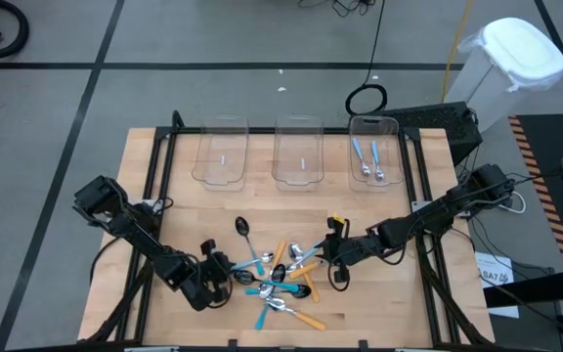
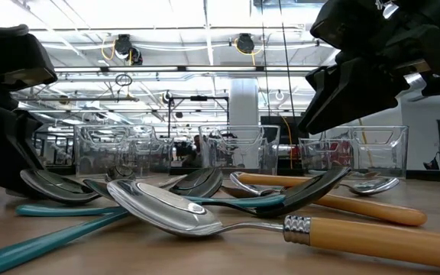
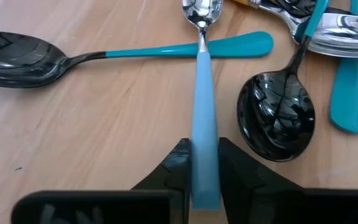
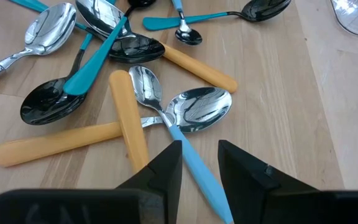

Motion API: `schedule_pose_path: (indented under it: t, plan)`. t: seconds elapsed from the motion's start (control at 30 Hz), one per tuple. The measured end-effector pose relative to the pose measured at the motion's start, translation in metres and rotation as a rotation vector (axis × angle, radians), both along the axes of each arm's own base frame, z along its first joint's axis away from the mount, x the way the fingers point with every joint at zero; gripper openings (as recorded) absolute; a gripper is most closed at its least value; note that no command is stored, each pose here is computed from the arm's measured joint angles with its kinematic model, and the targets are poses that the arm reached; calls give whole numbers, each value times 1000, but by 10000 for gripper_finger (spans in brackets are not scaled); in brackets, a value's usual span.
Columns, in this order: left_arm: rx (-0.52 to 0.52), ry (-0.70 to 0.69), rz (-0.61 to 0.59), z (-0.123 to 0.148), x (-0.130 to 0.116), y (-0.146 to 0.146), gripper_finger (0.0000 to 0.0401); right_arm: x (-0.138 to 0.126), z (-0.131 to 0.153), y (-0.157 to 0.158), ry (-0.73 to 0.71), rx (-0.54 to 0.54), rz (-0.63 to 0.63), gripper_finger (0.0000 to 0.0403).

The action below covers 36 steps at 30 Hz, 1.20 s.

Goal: Sort silverware by color (type)
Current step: Put the light blue spoon into the right transparent bin

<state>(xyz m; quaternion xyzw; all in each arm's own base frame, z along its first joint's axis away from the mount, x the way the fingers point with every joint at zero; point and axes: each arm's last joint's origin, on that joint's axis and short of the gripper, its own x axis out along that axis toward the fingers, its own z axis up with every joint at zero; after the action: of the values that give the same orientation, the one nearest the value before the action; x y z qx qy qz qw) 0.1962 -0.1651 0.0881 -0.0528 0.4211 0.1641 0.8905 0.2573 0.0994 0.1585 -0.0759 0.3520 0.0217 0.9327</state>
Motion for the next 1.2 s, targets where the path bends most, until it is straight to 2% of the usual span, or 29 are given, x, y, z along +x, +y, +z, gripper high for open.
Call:
schedule_pose_path:
  t: [0.43, 0.7, 0.9, 1.2]
  plan:
    - [86, -40, -8, 5, 5, -2, 53, 0, 0, 0, 0, 1, -1, 100]
    - [183, 21, 25, 16, 15, 4, 52, 0, 0, 0, 0, 2, -2, 100]
    - [233, 50, 22, 31, 31, 6, 52, 0, 1, 0, -4, 4, -1, 100]
    - [317, 45, -96, 71, 67, -1, 52, -12, 23, 4, -52, 87, -22, 100]
